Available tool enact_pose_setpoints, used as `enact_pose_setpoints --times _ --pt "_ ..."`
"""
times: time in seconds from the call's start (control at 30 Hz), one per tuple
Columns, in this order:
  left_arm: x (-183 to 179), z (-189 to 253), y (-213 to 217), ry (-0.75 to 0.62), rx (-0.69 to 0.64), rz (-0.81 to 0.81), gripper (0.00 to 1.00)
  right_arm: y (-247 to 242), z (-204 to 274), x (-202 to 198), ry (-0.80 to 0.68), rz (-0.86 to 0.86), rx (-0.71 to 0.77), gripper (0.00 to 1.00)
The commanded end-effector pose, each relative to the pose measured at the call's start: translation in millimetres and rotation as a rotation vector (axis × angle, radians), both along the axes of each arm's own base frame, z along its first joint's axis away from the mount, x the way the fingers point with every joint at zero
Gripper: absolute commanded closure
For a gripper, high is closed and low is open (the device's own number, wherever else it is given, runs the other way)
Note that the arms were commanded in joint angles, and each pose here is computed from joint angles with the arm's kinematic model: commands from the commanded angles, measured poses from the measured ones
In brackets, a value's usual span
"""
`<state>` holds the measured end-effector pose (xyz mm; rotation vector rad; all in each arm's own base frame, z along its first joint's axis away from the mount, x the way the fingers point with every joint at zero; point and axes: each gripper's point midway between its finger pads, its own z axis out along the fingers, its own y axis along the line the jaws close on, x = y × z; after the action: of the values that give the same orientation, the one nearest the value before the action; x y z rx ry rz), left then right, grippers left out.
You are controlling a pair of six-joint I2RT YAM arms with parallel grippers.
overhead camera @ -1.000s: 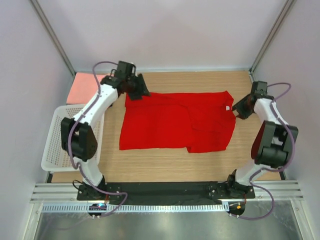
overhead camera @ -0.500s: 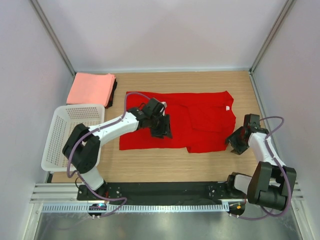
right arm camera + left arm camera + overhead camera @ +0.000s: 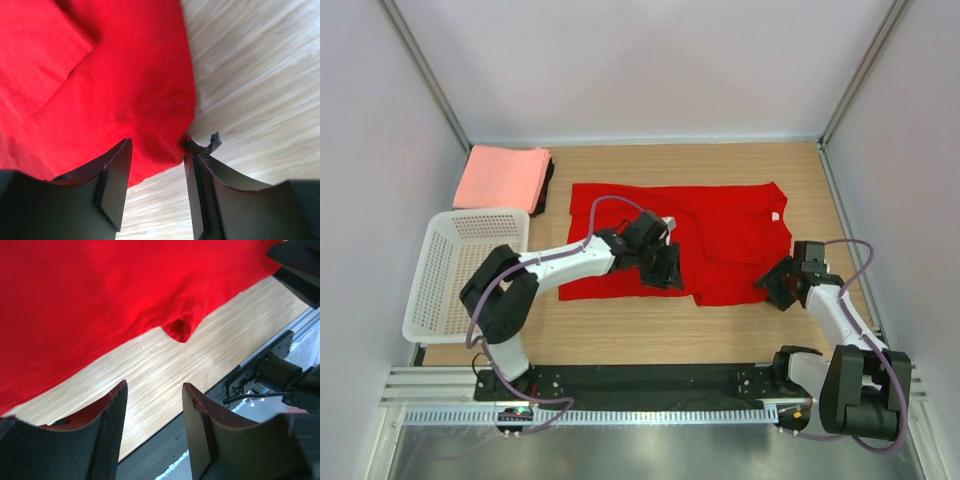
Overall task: Fold and stack the t-shirts
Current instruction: Fold the tshirt
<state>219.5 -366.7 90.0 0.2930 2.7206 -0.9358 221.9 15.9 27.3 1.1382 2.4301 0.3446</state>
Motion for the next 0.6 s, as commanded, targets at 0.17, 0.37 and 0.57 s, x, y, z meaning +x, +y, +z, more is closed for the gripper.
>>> enact_pose_setpoints --times 0.17,0.37,0.57 --pt "3 4 -28 -0.034 -0.045 -0.027 0.51 5 9 24 -0.099 -0.009 0.009 0.71" --pt "-15 -1 -51 -0.099 -0.045 -0.135 0.51 16 32 35 -0.139 0.004 0.026 0.99" --pt "-16 -12 -69 -0.153 -0.064 -0.196 0.49 20 51 50 -0.183 -0.002 0.049 0.99"
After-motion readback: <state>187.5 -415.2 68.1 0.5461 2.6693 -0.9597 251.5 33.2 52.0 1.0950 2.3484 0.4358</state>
